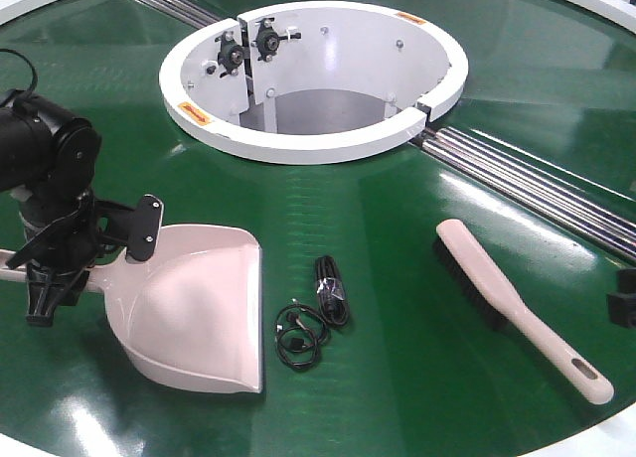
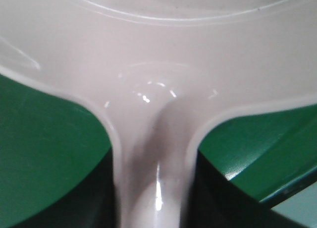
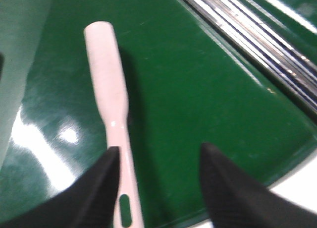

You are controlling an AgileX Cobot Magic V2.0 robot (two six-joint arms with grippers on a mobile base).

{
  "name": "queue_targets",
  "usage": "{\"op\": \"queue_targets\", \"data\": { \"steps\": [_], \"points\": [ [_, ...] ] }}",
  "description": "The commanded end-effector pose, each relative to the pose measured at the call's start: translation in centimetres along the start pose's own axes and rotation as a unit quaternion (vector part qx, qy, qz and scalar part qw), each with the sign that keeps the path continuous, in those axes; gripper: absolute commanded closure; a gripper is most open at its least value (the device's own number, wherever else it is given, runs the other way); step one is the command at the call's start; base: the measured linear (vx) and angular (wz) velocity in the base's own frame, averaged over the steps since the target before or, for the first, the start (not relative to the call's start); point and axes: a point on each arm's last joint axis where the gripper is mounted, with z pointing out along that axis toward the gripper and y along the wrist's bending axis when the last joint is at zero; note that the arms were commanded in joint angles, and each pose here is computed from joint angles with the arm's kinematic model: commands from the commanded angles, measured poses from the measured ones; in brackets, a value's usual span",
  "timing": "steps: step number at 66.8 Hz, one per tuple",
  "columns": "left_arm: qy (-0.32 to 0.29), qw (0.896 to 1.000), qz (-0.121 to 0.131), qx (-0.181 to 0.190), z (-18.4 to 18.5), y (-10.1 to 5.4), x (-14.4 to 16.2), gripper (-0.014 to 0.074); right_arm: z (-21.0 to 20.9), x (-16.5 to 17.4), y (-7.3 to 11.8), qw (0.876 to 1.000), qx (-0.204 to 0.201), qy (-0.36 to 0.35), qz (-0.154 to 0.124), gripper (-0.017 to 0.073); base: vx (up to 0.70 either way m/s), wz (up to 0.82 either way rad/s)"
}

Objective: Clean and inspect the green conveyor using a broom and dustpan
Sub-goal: 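Lower the right gripper onto the pink brush handle and grasp it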

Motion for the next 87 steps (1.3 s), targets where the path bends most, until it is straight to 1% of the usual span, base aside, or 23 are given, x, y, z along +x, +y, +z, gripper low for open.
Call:
{"op": "queue_targets", "data": {
  "steps": [1, 7, 9, 16, 21, 24, 31, 37, 46, 61, 71, 75, 79, 83, 87],
  "points": [
    [0.009, 1.0, -0.006, -0.013, -2.1, -0.3, 0.8, 0.0601, -0.3, -2.3, 0.6, 0.999, -0.018, -0.022, -0.033, 0.003, 0.0, 0.0],
    [0.009, 1.0, -0.006, -0.013, -2.1, -0.3, 0.8, 0.0601, 0.7, -3.2, 1.4, 0.997, -0.031, 0.016, -0.067, 0.0, 0.0, 0.0],
    [0.009, 1.0, -0.006, -0.013, -2.1, -0.3, 0.8, 0.0601, 0.9, -3.5, 1.5, 0.996, -0.029, 0.035, -0.078, 0.0, 0.0, 0.0],
    [0.009, 1.0, -0.006, -0.012, -2.1, -0.3, 0.8, 0.06, 2.5, -4.3, 2.2, 0.99, -0.041, 0.093, -0.095, 0.0001, 0.0, 0.0],
    [0.009, 1.0, -0.006, -0.012, -2.1, -0.3, 0.8, 0.06, 3.7, -5.0, 2.5, 0.987, -0.051, 0.128, -0.083, 0.0001, 0.0, 0.0],
    [0.009, 1.0, -0.006, -0.012, -2.1, -0.3, 0.8, 0.06, 4.5, -5.4, 2.6, 0.983, -0.058, 0.152, -0.082, 0.0001, 0.0, 0.0],
    [0.009, 1.0, -0.006, -0.012, -2.1, -0.3, 0.8, 0.06, 6.6, -6.1, 2.6, 0.974, -0.062, 0.2, -0.082, 0.0001, 0.0, 0.0],
    [0.009, 1.0, -0.006, -0.012, -2.1, -0.3, 0.8, 0.06, 8.1, -6.4, 2.6, 0.97, -0.06, 0.22, -0.086, 0.0001, 0.0, 0.0],
    [0.009, 1.0, -0.006, -0.012, -2.1, -0.3, 0.8, 0.06, 10.5, -5.9, 2.8, 0.961, -0.063, 0.256, -0.086, 0.0001, 0.0, 0.0],
    [0.009, 1.0, -0.006, -0.012, -2.1, -0.3, 0.8, 0.06, 14.2, -4.7, 2.8, 0.942, -0.055, 0.314, -0.102, 0.0001, 0.0, 0.0],
    [0.009, 1.0, -0.006, -0.012, -2.1, -0.3, 0.8, 0.06, 16.2, -3.9, 2.9, 0.932, -0.057, 0.342, -0.104, 0.0004, 0.0, 0.0],
    [0.009, 1.0, -0.006, -0.012, -2.1, -0.3, 0.8, 0.06, 17.0, -3.6, 3.0, 0.93, -0.057, 0.347, -0.104, 0.0015, 0.0, 0.0],
    [0.009, 1.0, -0.006, -0.012, -2.1, -0.3, 0.8, 0.06, 17.7, -3.5, 3.0, 0.932, -0.055, 0.343, -0.104, 0.0036, 0.0, 0.0],
    [0.009, 1.0, -0.006, -0.012, -2.1, -0.3, 0.8, 0.06, 18.1, -3.5, 3.1, 0.933, -0.054, 0.342, -0.1, 0.0069, 0.0, 0.0],
    [0.009, 1.0, -0.006, -0.012, -2.1, -0.3, 0.8, 0.06, 18.4, -3.4, 3.1, 0.934, -0.052, 0.341, -0.095, 0.0125, 0.0, 0.0]
  ]
}}
